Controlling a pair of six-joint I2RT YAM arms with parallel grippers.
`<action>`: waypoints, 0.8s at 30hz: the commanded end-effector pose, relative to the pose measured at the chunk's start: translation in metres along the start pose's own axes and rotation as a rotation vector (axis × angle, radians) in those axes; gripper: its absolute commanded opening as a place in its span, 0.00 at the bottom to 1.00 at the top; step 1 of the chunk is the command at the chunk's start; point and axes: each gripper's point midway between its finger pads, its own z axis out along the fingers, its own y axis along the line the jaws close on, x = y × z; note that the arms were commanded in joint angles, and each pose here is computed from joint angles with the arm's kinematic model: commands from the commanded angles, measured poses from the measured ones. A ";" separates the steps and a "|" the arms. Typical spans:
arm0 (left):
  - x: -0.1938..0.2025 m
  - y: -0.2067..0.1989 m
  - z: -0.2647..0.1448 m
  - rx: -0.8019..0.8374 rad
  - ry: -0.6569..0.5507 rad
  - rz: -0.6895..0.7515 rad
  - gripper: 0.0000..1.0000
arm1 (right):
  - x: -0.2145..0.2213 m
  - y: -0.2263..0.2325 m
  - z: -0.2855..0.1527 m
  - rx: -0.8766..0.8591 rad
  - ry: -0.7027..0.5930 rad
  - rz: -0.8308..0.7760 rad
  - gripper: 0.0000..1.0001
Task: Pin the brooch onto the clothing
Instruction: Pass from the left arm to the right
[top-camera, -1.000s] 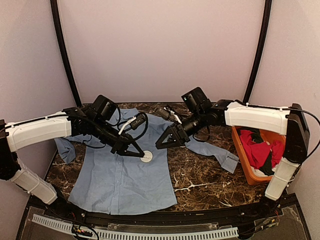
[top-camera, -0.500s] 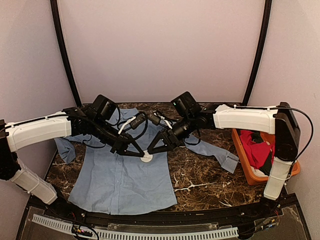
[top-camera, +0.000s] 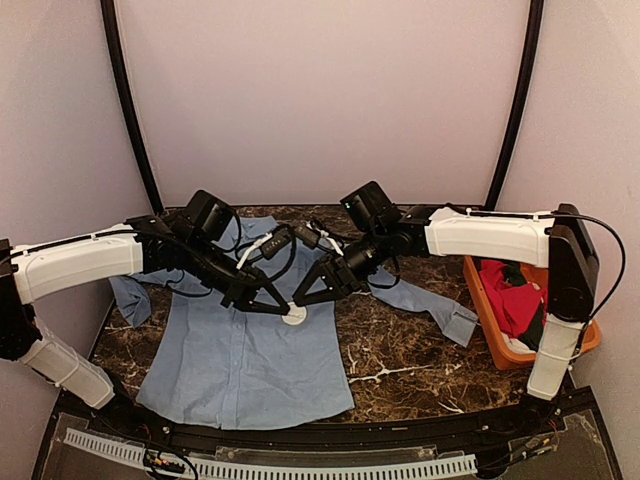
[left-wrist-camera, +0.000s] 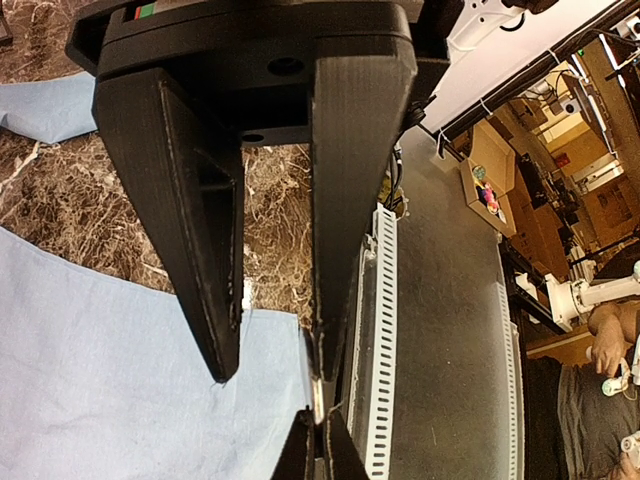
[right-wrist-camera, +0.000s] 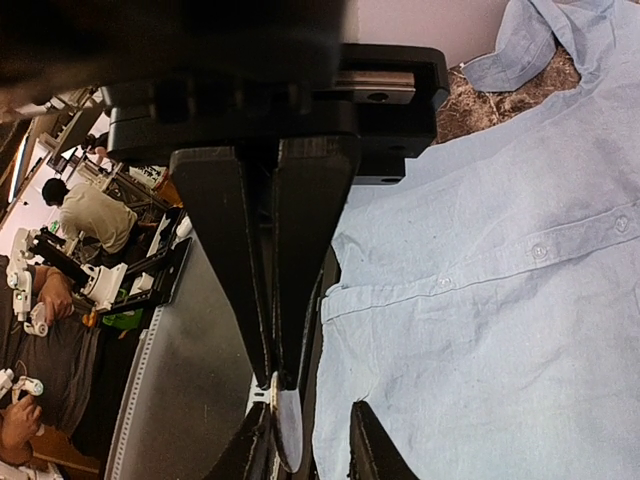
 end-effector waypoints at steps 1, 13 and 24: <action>0.002 -0.004 0.001 0.018 -0.004 0.004 0.01 | 0.003 0.013 0.005 -0.052 0.008 -0.059 0.28; -0.002 -0.004 -0.002 0.008 -0.040 -0.014 0.01 | 0.000 0.030 -0.001 -0.102 -0.045 -0.120 0.29; -0.004 -0.002 -0.003 0.006 -0.053 -0.023 0.01 | -0.004 0.030 -0.008 -0.088 -0.086 -0.119 0.27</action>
